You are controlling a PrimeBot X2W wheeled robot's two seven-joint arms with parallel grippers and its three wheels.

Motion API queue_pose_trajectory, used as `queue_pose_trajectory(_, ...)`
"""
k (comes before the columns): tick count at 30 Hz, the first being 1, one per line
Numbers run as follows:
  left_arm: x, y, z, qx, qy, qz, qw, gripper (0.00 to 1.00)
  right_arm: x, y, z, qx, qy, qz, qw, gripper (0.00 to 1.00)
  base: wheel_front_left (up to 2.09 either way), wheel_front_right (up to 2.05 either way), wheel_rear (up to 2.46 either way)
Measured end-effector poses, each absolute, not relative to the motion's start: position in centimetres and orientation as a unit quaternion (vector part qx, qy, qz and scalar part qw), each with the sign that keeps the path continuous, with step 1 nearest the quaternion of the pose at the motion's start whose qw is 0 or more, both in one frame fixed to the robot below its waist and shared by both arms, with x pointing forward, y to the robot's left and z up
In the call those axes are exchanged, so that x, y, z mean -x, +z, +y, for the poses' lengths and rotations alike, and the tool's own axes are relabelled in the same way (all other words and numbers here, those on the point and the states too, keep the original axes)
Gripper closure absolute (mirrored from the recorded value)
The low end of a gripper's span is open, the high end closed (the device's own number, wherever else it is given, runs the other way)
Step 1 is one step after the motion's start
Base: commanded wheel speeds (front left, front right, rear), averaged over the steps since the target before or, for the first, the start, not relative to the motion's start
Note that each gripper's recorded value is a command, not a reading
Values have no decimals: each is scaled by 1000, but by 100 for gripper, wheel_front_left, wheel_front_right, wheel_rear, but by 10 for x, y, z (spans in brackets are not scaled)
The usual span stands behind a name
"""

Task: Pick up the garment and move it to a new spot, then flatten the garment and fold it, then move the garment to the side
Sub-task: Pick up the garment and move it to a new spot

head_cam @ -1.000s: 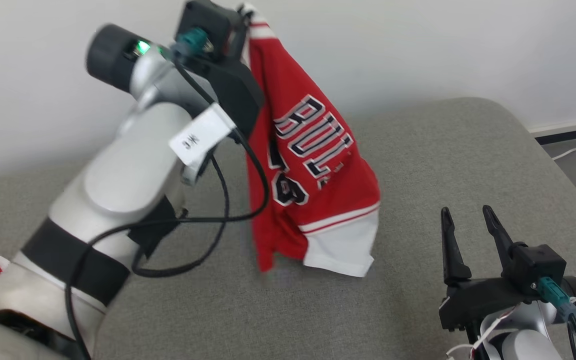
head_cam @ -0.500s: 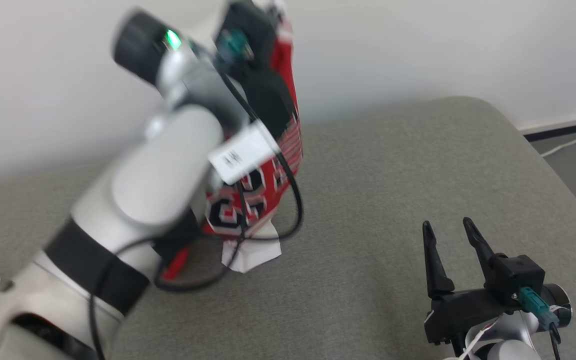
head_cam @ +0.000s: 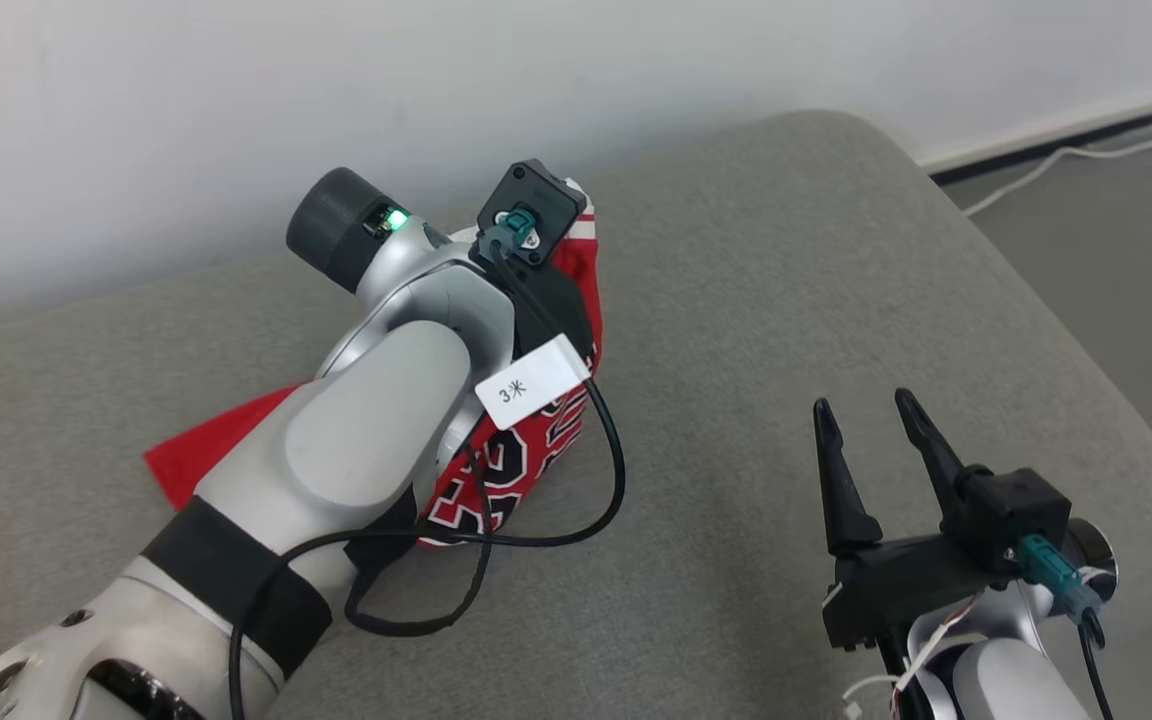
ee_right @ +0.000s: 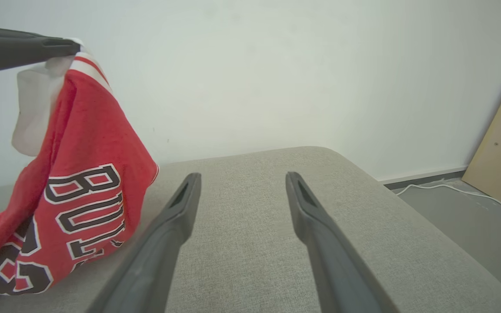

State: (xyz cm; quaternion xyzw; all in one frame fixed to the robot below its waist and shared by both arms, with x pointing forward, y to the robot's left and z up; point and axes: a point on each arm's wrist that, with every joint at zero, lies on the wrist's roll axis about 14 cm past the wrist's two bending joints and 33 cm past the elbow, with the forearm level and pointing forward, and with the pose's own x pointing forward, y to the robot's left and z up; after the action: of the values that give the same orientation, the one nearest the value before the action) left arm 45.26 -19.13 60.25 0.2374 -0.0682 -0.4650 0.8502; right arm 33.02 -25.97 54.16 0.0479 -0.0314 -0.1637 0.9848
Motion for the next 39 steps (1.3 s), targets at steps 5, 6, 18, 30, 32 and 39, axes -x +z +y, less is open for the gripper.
queue_pose_trajectory(5, -456, 589, -209, -228, -489, -63, 840, 0, -331, 536, -273, -47, -183, -21, 982, 0, 0, 0, 0)
queue_pose_trajectory(6, -456, 585, -212, -228, -494, -60, 837, 0, -330, 534, -275, -45, -187, -19, 981, 0, 0, 0, 0)
queue_pose_trajectory(18, -452, 581, -201, -176, -500, -47, 846, 0, -336, 523, -278, -51, -191, -11, 980, 0, 0, 0, 0)
queue_pose_trajectory(30, -469, 582, -121, -85, -390, -30, 917, 0, -348, 528, -269, -47, -162, -25, 985, 0, 0, 0, 0)
queue_pose_trajectory(32, -472, 574, -96, -73, -363, -16, 929, 0, -345, 524, -268, -46, -159, -21, 986, 0, 0, 0, 0)
queue_pose_trajectory(39, -465, 570, -11, 28, -264, -20, 964, 0, -349, 529, -252, -49, -131, -31, 990, 0, 0, 0, 0)
